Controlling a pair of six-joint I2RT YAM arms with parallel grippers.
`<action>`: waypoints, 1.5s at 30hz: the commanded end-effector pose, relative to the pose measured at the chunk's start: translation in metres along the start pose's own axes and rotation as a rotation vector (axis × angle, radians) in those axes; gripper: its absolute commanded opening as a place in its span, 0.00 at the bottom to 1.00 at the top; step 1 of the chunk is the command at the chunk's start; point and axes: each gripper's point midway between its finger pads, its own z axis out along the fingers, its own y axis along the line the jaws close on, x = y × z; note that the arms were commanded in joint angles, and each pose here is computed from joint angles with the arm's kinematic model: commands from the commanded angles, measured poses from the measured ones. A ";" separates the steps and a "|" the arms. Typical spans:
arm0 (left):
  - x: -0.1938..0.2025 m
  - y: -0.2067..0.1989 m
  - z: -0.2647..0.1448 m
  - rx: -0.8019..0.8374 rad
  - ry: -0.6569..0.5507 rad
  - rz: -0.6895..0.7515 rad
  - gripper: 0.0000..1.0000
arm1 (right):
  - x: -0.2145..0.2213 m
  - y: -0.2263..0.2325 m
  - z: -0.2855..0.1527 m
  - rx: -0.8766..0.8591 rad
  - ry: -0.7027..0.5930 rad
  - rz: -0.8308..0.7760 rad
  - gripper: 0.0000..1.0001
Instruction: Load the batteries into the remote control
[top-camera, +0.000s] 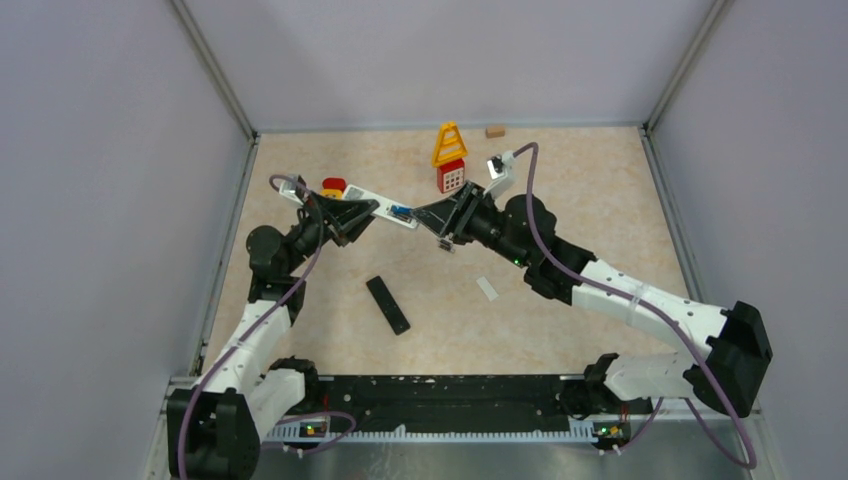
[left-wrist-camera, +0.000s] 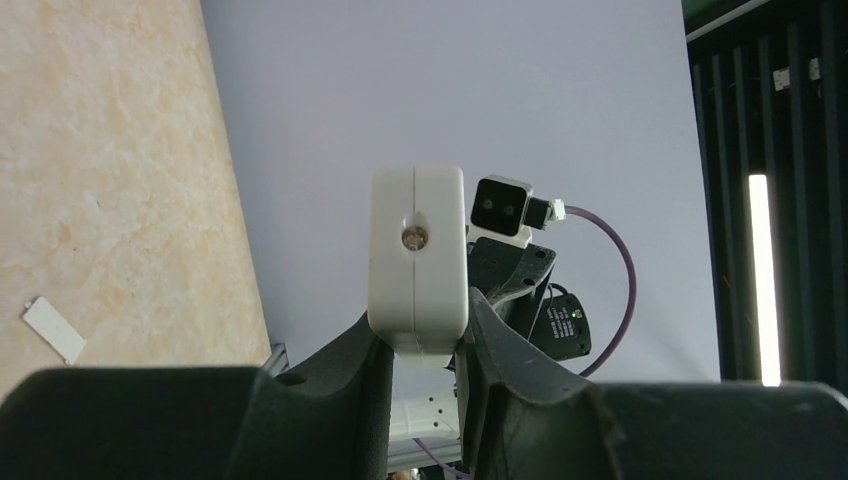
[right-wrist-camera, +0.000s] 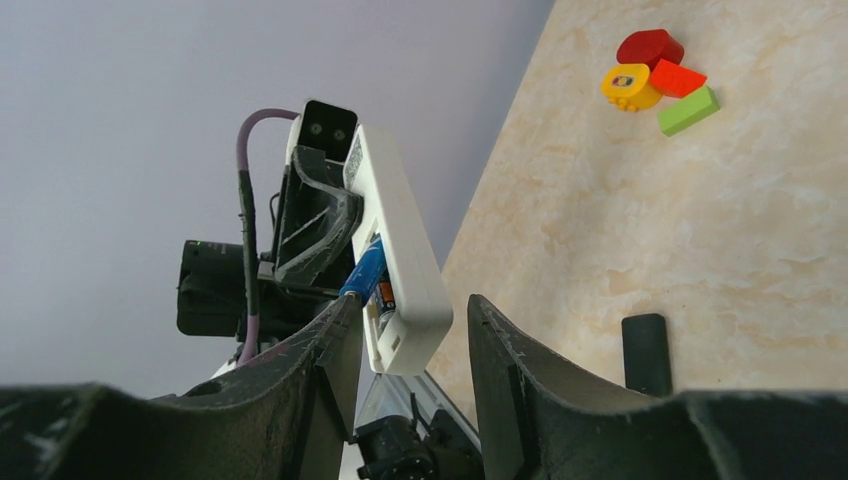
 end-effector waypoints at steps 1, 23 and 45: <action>0.010 -0.035 -0.003 0.089 0.026 0.120 0.00 | -0.011 0.006 0.000 0.001 -0.020 0.002 0.44; 0.002 -0.034 -0.001 0.083 -0.012 0.118 0.00 | -0.018 0.013 -0.014 -0.044 -0.040 -0.035 0.50; 0.006 -0.038 -0.001 0.094 0.012 0.143 0.00 | -0.012 0.001 0.000 -0.003 -0.003 -0.021 0.46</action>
